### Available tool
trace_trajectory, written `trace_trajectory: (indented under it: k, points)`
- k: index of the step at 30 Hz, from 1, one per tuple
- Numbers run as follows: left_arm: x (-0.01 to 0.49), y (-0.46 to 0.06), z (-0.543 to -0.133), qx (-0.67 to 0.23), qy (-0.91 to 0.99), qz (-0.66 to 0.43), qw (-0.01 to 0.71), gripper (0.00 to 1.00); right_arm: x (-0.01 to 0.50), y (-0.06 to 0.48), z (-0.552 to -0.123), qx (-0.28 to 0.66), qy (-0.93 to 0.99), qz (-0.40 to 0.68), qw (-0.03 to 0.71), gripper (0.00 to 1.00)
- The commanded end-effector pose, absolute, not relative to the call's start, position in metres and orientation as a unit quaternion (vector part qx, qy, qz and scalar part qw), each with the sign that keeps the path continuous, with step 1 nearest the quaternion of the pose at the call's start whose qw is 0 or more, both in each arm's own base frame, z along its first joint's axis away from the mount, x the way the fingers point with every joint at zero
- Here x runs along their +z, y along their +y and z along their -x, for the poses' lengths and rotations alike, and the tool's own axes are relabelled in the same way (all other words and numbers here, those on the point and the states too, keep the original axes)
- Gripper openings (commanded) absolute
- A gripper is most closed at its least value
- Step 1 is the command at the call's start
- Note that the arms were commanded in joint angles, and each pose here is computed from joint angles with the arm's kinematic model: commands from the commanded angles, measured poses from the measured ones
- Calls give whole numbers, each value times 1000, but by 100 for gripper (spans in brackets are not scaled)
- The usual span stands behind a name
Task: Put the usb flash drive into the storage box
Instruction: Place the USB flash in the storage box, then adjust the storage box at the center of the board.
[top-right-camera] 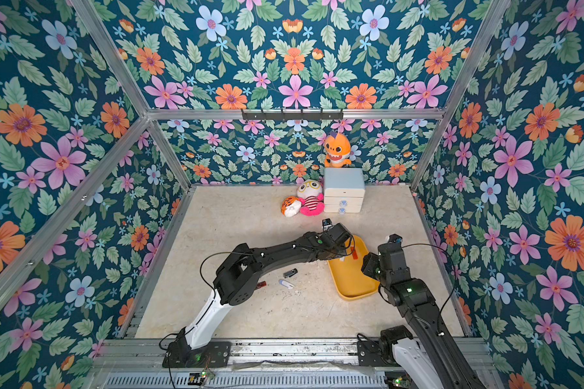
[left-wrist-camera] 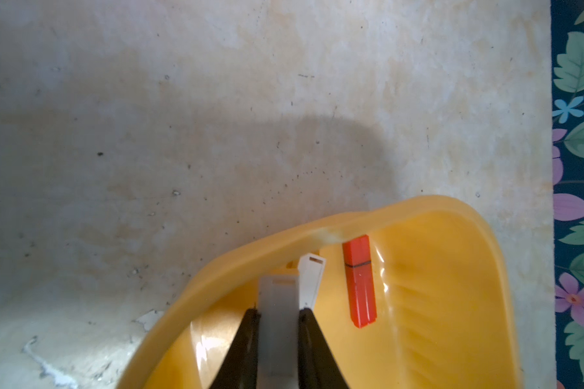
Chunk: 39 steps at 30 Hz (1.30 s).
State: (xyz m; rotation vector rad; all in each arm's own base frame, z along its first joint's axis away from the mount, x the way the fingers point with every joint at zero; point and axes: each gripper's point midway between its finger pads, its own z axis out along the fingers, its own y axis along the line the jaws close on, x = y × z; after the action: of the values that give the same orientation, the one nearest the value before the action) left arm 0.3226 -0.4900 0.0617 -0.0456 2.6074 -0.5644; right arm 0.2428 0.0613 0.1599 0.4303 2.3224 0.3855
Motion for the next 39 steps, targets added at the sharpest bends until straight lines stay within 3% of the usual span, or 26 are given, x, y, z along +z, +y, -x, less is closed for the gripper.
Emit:
trace_trajectory:
  k: [1, 15, 25, 31, 39]
  points:
    - [60, -472, -323, -159, 958, 5, 239, 22, 160, 60, -244, 147, 903, -168, 367, 55]
    - [62, -478, -324, -165, 959, 0, 229, 44, 160, 61, -244, 149, 903, -166, 367, 55]
    - [167, -486, -325, -256, 922, -29, 289, 49, 159, 61, -242, 147, 907, -168, 356, 56]
    - [211, -436, -306, -259, 911, -28, 320, 50, 132, 44, -244, 80, 928, -205, 299, 67]
    - [216, -339, -275, -245, 908, 5, 341, 54, 101, 39, -252, 78, 943, -221, 236, 73]
